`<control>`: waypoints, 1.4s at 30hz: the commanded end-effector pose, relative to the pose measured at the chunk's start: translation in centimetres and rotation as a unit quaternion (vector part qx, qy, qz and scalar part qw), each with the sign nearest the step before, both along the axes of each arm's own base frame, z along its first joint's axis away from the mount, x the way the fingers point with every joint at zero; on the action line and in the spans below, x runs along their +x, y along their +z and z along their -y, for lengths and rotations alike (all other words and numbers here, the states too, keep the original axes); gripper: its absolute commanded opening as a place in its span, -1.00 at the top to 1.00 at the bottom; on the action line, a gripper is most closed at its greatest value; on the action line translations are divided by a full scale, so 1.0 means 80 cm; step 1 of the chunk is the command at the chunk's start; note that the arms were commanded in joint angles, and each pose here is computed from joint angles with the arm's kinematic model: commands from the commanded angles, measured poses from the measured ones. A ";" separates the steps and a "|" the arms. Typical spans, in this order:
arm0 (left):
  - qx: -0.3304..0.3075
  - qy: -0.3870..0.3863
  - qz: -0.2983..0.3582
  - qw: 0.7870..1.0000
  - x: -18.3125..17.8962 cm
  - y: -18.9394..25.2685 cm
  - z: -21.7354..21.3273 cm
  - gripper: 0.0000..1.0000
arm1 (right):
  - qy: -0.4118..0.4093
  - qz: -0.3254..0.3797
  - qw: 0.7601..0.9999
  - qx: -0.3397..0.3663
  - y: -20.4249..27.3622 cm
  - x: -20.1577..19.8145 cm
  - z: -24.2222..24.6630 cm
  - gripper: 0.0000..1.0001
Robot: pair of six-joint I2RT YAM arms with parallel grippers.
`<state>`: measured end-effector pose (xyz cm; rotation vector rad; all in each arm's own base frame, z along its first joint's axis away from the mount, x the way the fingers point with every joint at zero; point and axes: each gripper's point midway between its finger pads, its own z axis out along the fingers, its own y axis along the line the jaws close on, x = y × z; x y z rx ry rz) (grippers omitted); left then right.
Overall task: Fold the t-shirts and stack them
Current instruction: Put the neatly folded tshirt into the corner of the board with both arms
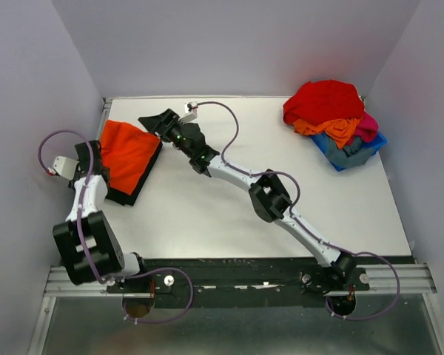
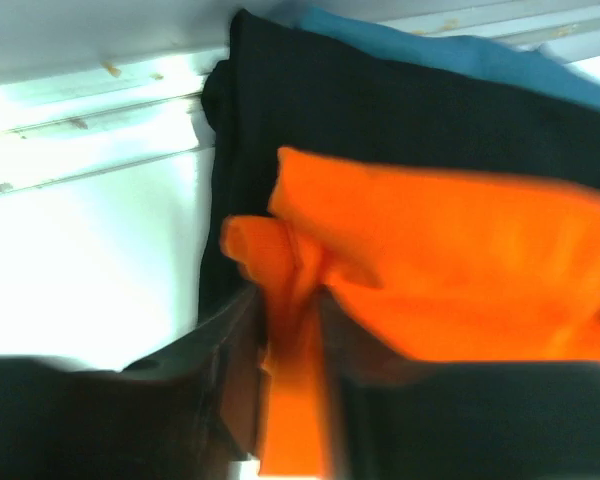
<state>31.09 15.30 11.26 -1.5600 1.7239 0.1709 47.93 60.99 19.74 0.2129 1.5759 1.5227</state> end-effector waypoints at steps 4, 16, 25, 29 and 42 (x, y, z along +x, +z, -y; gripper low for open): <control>0.004 0.039 -0.155 0.987 0.025 -0.036 -0.049 -0.92 | -0.046 0.057 0.997 0.022 0.081 0.006 0.049 -1.00; 0.097 0.035 -0.022 0.994 0.017 0.078 -0.057 -0.95 | 0.091 0.021 0.989 -0.115 0.026 -0.053 0.053 -0.74; 0.013 -0.060 0.008 0.998 0.015 0.054 0.030 -0.67 | 0.074 -0.054 0.983 -0.159 -0.020 -0.083 0.127 -0.59; 0.022 -0.108 0.031 0.993 0.033 0.047 0.096 -0.65 | 0.044 -0.045 0.985 -0.163 -0.012 -0.094 0.192 -0.58; 0.062 -0.179 -0.106 0.976 0.075 -0.002 0.173 -0.49 | 0.001 -0.043 0.972 -0.230 -0.032 -0.131 0.341 -0.53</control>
